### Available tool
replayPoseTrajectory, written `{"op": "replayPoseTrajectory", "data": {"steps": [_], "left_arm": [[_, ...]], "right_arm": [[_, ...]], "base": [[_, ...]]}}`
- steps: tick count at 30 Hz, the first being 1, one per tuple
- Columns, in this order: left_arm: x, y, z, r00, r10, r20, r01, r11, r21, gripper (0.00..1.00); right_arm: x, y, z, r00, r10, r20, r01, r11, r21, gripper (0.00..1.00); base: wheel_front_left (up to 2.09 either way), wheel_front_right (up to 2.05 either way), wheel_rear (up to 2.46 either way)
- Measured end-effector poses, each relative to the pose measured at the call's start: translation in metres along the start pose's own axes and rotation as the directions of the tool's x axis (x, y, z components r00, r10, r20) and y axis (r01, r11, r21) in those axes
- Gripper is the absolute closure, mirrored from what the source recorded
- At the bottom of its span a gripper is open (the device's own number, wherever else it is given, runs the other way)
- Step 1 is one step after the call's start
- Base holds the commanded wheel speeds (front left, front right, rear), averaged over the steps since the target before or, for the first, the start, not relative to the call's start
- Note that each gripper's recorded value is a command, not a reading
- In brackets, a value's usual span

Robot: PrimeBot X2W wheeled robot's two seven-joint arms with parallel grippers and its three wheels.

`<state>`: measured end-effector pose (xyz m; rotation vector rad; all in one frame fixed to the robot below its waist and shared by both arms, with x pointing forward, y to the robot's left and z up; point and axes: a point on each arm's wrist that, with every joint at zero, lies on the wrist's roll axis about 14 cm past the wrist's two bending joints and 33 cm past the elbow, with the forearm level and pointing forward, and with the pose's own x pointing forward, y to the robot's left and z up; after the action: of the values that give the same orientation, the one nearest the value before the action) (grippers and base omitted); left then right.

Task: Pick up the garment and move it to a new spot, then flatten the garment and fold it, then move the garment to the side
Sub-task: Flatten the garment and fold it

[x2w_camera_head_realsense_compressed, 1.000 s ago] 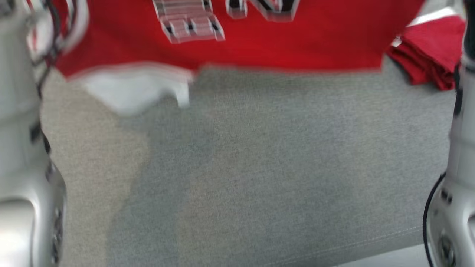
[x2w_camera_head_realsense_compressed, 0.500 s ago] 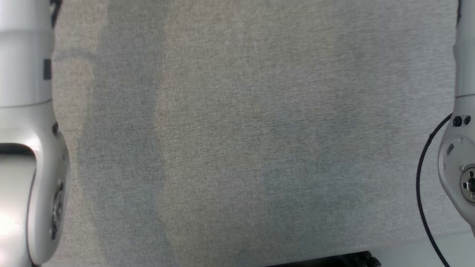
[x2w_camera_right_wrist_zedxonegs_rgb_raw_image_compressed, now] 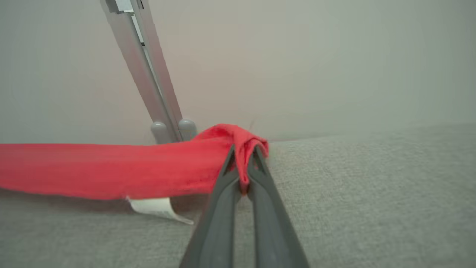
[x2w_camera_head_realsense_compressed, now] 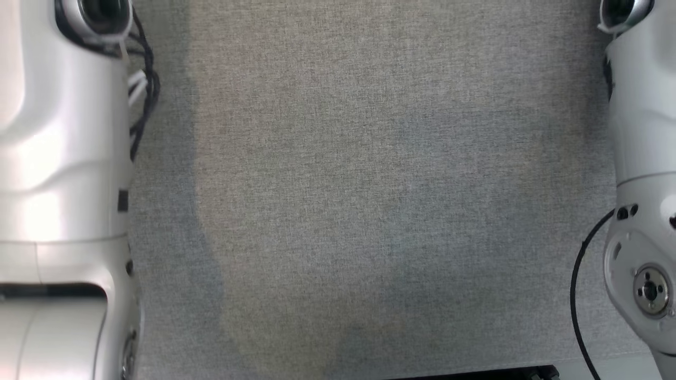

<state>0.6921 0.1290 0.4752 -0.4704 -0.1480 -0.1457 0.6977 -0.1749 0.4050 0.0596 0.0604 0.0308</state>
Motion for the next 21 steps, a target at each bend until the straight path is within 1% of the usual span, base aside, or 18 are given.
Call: {"op": "replayPoseTrajectory", "data": {"steps": [4, 8, 12, 21], "left_arm": [[-0.023, -0.006, 0.008, 1.0, -0.01, 0.015, 0.01, 1.0, -0.017, 1.0], [-0.046, -0.016, 0.019, 0.999, -0.027, 0.031, 0.027, 0.999, -0.027, 1.0], [-0.08, -0.021, 0.024, 1.0, -0.022, 0.02, 0.023, 0.999, -0.041, 1.0], [-0.17, -0.031, 0.043, 1.0, 0.008, -0.01, -0.008, 0.998, -0.068, 1.0]], "right_arm": [[-0.016, 0.0, 0.002, 1.0, -0.006, -0.006, 0.006, 0.999, 0.042, 1.0], [-0.033, -0.002, 0.015, 1.0, -0.012, 0.004, 0.012, 0.997, 0.073, 1.0], [-0.057, -0.003, 0.02, 1.0, -0.02, -0.005, 0.02, 0.991, 0.13, 1.0], [-0.124, -0.002, 0.037, 1.0, -0.005, -0.005, 0.006, 0.985, 0.172, 1.0]], "base": [[0.0, 0.0, 0.0], [0.0, 0.0, 0.0], [0.0, 0.0, 0.0], [0.0, 0.0, 0.0]]}}
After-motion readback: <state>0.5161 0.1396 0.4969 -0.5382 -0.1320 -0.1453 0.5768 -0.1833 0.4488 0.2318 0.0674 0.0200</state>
